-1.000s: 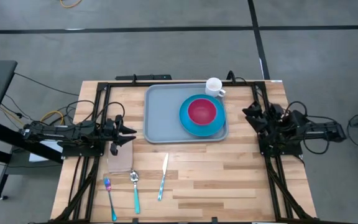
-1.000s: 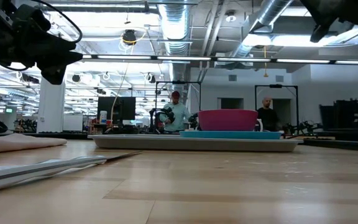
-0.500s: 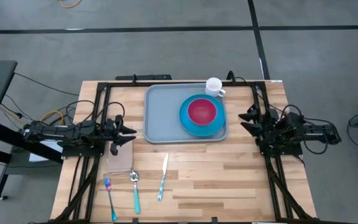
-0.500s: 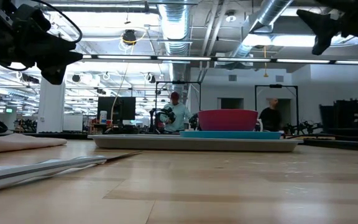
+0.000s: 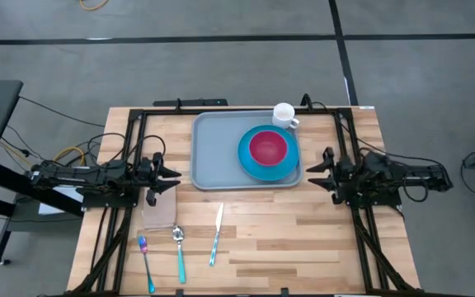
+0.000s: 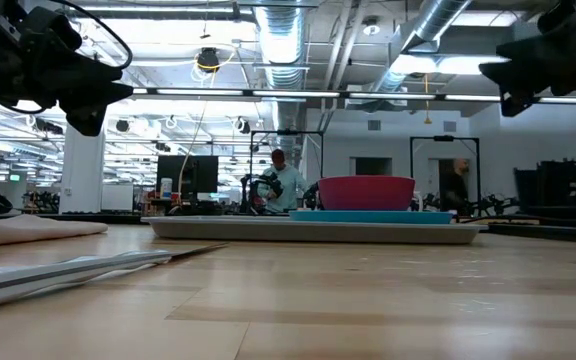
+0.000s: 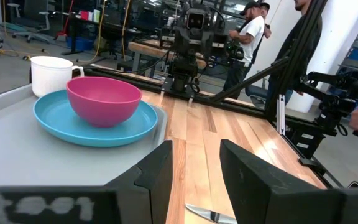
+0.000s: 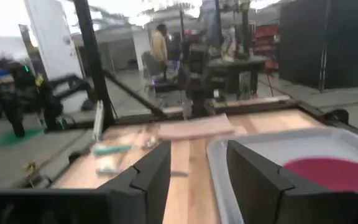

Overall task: Set up tray
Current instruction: Put the light brown napkin on the gray tray

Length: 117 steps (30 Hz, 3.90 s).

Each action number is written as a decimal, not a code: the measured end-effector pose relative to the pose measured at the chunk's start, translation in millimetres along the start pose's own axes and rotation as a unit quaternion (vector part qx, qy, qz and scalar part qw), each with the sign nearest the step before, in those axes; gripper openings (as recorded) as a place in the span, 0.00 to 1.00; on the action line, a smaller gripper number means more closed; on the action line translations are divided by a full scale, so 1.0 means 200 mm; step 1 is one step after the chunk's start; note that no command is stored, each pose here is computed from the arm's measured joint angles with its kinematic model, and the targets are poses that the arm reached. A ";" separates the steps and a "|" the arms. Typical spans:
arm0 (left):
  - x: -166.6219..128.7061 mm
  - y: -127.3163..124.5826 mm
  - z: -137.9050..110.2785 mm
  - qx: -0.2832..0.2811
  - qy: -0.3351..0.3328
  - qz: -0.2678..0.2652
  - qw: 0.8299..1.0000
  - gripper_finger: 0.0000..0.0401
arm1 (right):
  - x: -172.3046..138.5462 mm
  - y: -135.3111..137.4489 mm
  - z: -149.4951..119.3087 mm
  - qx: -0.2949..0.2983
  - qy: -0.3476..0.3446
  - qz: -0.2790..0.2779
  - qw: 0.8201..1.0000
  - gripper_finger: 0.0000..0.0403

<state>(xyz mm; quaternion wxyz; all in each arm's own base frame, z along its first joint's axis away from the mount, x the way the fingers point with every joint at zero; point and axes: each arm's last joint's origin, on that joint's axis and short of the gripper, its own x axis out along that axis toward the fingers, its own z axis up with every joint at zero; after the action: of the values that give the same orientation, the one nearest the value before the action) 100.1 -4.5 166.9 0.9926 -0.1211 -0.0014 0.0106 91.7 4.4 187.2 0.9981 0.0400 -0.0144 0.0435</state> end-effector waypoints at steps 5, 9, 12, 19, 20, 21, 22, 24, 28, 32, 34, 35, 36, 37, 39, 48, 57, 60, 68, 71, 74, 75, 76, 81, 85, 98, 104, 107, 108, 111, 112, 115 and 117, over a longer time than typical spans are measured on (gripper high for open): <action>0.00 0.00 0.00 0.000 0.000 0.000 1.000 0.30 | 0.01 -0.01 -0.06 -0.003 0.008 -0.001 1.000 0.31; 0.00 0.00 0.00 0.000 0.000 0.000 1.000 0.30 | 0.02 -0.01 -0.08 0.006 -0.014 0.001 1.000 0.31; 0.00 0.00 0.00 0.000 0.000 0.000 1.000 0.30 | 0.02 -0.01 -0.08 -0.002 -0.019 -0.004 1.000 0.31; 0.00 0.00 0.00 0.000 0.000 0.000 1.000 0.30 | 0.03 -0.03 -0.10 -0.006 0.011 -0.033 0.999 0.31; 0.00 0.00 0.00 0.000 0.000 0.000 1.000 0.30 | 0.03 -0.03 -0.11 -0.006 0.014 -0.034 0.999 0.31; 0.00 0.00 0.00 0.000 0.000 0.000 1.000 0.30 | 0.03 -0.03 -0.11 -0.005 0.018 -0.034 0.999 0.31; 0.00 0.00 0.00 0.000 0.000 0.000 1.000 0.30 | 0.03 -0.03 -0.11 -0.004 0.021 -0.034 0.999 0.31; 0.00 0.00 0.00 0.000 0.000 0.000 1.000 0.30 | 0.04 -0.03 -0.12 0.000 0.031 -0.034 0.999 0.31; 0.00 0.00 0.00 0.000 0.000 0.000 1.000 0.30 | 0.05 -0.04 -0.14 0.005 0.054 -0.039 0.998 0.31; 0.00 0.00 0.00 0.000 0.000 0.000 1.000 0.30 | 0.06 -0.04 -0.15 0.038 0.068 -0.055 0.995 0.30; 0.00 0.00 0.00 0.000 0.000 0.000 1.000 0.30 | 0.06 -0.04 -0.16 0.067 0.071 -0.057 0.994 0.31; 0.00 0.00 0.00 0.000 0.000 0.000 1.000 0.30 | 0.06 -0.04 -0.16 0.082 0.071 -0.058 0.992 0.31; 0.00 0.00 0.00 0.000 0.000 0.000 1.000 0.30 | 0.06 -0.04 -0.16 0.093 0.071 -0.059 0.991 0.31; 0.00 0.00 0.00 0.000 0.000 0.000 1.000 0.30 | 0.06 -0.04 -0.16 0.098 0.070 -0.060 0.991 0.30; 0.00 0.00 0.00 0.000 0.000 0.000 1.000 0.30 | 0.06 -0.04 -0.16 0.102 0.071 -0.060 0.990 0.31; 0.00 0.00 0.00 0.000 0.000 0.000 1.000 0.30 | 0.06 -0.04 -0.16 0.103 0.071 -0.059 0.990 0.31; 0.00 -0.02 0.02 -0.235 -0.010 -0.043 0.971 0.30 | 0.06 -0.04 -0.16 0.103 0.071 -0.059 0.990 0.31; 0.00 -0.01 0.02 -0.293 -0.004 -0.034 0.956 0.30 | 0.06 -0.04 -0.16 0.103 0.072 -0.059 0.990 0.31; 0.00 0.00 0.02 -0.403 -0.025 0.000 0.915 0.30 | 0.06 -0.04 -0.16 0.103 0.072 -0.059 0.990 0.31; 0.00 -0.02 0.06 -0.368 -0.001 -0.018 0.930 0.30 | 0.06 -0.04 -0.16 0.103 0.072 -0.059 0.990 0.31; -0.01 -0.04 0.19 -0.327 0.013 0.015 0.945 0.30 | 0.06 -0.04 -0.16 0.103 0.072 -0.059 0.990 0.31; 0.00 -0.05 0.23 -0.315 0.028 0.049 0.947 0.29 | 0.06 -0.04 -0.16 0.103 0.072 -0.059 0.990 0.31; 0.00 -0.05 0.25 -0.305 0.053 0.092 0.946 0.29 | 0.06 -0.04 -0.16 0.103 0.072 -0.059 0.990 0.31; 0.09 -0.06 0.36 -0.288 0.189 0.286 0.894 0.28 | 0.06 -0.04 -0.16 0.103 0.072 -0.059 0.990 0.31; 0.24 -0.05 0.31 -0.255 0.311 0.390 0.828 0.28 | 0.06 -0.04 -0.16 0.103 0.072 -0.059 0.990 0.31; 0.46 0.15 -0.05 -0.295 0.489 0.544 0.615 0.28 | 0.06 -0.04 -0.16 0.103 0.072 -0.059 0.990 0.31; 0.49 0.17 -0.06 -0.329 0.451 0.558 0.614 0.28 | 0.06 -0.04 -0.16 0.103 0.072 -0.059 0.990 0.31; 0.49 0.18 -0.05 -0.340 0.432 0.565 0.615 0.28 | 0.06 -0.04 -0.16 0.103 0.072 -0.059 0.990 0.31; 0.49 0.19 -0.05 -0.343 0.429 0.567 0.614 0.28 | 0.06 -0.04 -0.16 0.103 0.072 -0.059 0.990 0.31; 0.49 0.20 -0.05 -0.348 0.427 0.569 0.611 0.28 | 0.06 -0.04 -0.16 0.103 0.072 -0.059 0.990 0.31; 0.49 0.20 -0.05 -0.350 0.425 0.569 0.611 0.28 | 0.06 -0.04 -0.16 0.103 0.072 -0.059 0.990 0.31; 0.50 0.22 -0.05 -0.349 0.412 0.574 0.615 0.28 | 0.06 -0.04 -0.16 0.103 0.072 -0.059 0.990 0.31; 0.50 0.23 -0.04 -0.350 0.405 0.578 0.616 0.28 | 0.06 -0.04 -0.16 0.103 0.072 -0.059 0.990 0.31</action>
<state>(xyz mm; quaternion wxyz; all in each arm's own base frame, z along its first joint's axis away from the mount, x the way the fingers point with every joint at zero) 198.9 40.1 147.9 0.5639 -0.4270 0.4675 0.5302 105.6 -0.4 154.7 0.9880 0.1400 0.0644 -0.0112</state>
